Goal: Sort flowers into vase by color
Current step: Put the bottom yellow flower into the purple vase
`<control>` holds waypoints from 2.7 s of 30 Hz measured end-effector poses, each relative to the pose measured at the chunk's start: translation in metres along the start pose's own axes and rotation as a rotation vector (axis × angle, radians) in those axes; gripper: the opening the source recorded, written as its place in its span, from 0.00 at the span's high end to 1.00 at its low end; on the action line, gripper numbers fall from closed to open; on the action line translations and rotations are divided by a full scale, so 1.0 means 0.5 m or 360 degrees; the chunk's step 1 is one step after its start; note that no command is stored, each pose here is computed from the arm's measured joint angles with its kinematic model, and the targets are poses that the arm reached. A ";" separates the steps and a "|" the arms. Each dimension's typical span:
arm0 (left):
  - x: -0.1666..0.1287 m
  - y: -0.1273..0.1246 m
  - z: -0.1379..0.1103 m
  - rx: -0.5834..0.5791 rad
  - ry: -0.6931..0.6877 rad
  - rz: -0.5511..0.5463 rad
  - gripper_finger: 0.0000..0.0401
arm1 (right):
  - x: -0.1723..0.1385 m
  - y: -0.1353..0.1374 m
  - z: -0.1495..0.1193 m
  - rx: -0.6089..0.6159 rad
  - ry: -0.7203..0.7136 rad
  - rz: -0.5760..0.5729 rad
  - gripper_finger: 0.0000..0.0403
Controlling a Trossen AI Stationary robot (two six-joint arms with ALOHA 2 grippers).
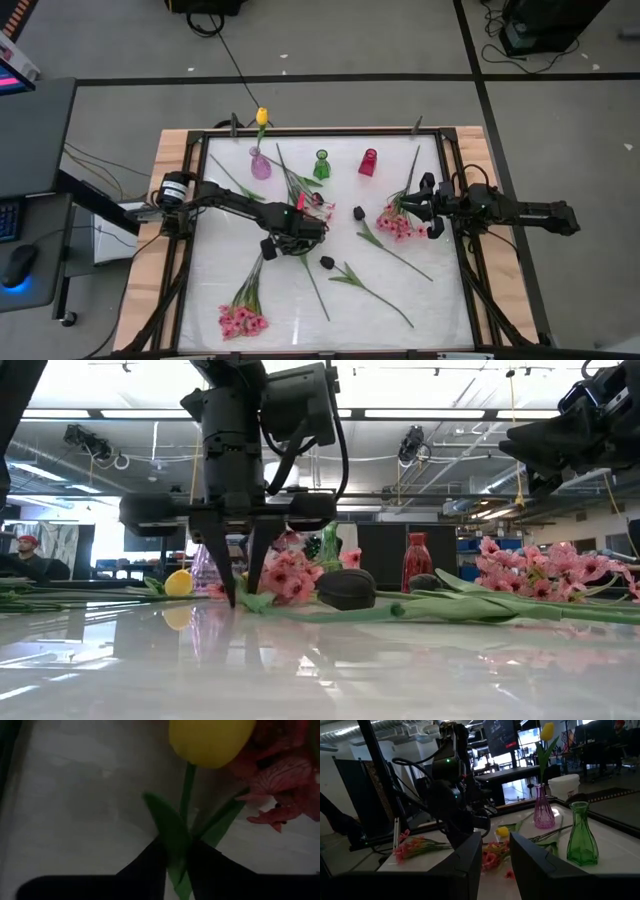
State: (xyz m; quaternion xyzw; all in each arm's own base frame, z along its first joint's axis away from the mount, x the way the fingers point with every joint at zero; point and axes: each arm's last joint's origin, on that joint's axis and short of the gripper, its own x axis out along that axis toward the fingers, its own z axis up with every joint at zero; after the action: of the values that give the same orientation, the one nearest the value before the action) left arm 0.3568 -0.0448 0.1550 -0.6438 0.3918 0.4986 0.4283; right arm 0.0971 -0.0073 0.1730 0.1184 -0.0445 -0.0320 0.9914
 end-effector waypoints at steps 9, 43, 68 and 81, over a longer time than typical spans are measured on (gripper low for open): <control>0.000 -0.004 -0.002 0.0036 0.0008 -0.0040 0.97 | 0.000 0.000 0.000 0.0000 -0.0001 0.0000 0.73; -0.219 0.038 -0.002 0.0621 0.0171 -0.0416 0.98 | 0.000 0.000 0.000 0.0000 0.0000 -0.0001 0.73; -0.453 0.119 0.119 0.1632 -0.0918 -0.0866 0.98 | 0.000 0.000 0.000 0.0000 -0.0001 0.0000 0.73; -0.576 0.184 0.211 0.1927 -0.1538 -0.0978 0.98 | 0.000 0.000 0.000 0.0000 -0.0001 0.0000 0.73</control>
State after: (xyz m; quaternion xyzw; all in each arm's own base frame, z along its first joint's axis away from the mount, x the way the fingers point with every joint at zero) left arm 0.1826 0.0468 0.4076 -0.0957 0.1722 0.2840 0.9384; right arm 0.0971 -0.0073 0.1731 0.1184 -0.0446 -0.0320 0.9914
